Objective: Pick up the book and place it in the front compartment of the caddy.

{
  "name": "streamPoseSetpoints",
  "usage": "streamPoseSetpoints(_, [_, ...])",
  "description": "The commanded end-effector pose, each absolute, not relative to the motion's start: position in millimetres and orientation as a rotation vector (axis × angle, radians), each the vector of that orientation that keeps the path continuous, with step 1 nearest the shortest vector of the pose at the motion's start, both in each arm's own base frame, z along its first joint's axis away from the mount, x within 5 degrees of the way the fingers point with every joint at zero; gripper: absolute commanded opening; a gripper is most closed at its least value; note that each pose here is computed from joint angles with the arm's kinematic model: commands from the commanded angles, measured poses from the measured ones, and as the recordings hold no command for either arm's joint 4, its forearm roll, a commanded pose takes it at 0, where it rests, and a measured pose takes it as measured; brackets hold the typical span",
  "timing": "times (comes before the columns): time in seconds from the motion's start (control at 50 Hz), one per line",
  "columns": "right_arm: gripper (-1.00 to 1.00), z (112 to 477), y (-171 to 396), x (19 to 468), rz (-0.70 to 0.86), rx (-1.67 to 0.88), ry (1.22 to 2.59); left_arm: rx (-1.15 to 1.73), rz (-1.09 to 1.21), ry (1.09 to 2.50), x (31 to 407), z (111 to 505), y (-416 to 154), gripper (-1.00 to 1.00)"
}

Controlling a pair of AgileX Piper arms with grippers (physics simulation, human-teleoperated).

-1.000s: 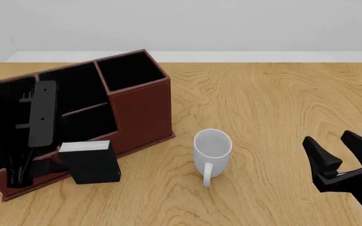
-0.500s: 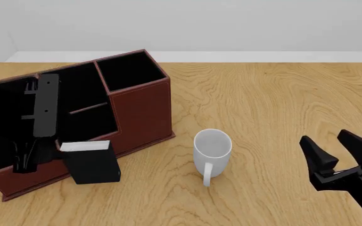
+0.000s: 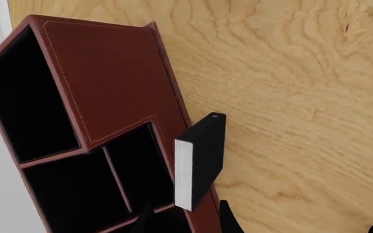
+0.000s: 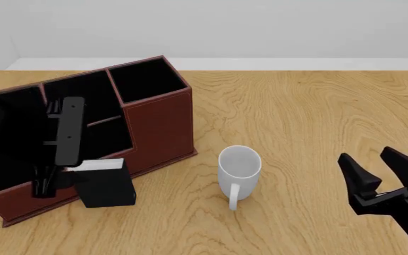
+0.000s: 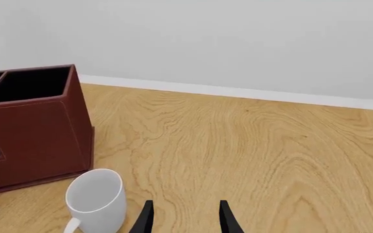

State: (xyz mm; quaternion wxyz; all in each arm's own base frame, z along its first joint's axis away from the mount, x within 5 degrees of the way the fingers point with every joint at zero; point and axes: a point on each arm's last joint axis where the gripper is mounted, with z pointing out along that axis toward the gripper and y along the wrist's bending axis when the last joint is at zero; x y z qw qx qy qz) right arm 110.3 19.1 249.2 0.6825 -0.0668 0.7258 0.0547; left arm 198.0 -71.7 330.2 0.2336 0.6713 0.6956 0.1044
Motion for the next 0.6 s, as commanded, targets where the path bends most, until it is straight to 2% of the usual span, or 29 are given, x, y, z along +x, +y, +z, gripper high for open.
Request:
streamPoseSetpoints(0.02, [1.0,247.8,18.8,110.5,0.125,-0.143,1.63,1.863,0.287,1.888,203.2,323.2,-76.4,1.0])
streamPoseSetpoints(0.6, [1.0,248.8,20.1,108.8,0.141,-0.148,1.627,1.869,0.274,1.856,216.8,315.5,-91.5,1.0])
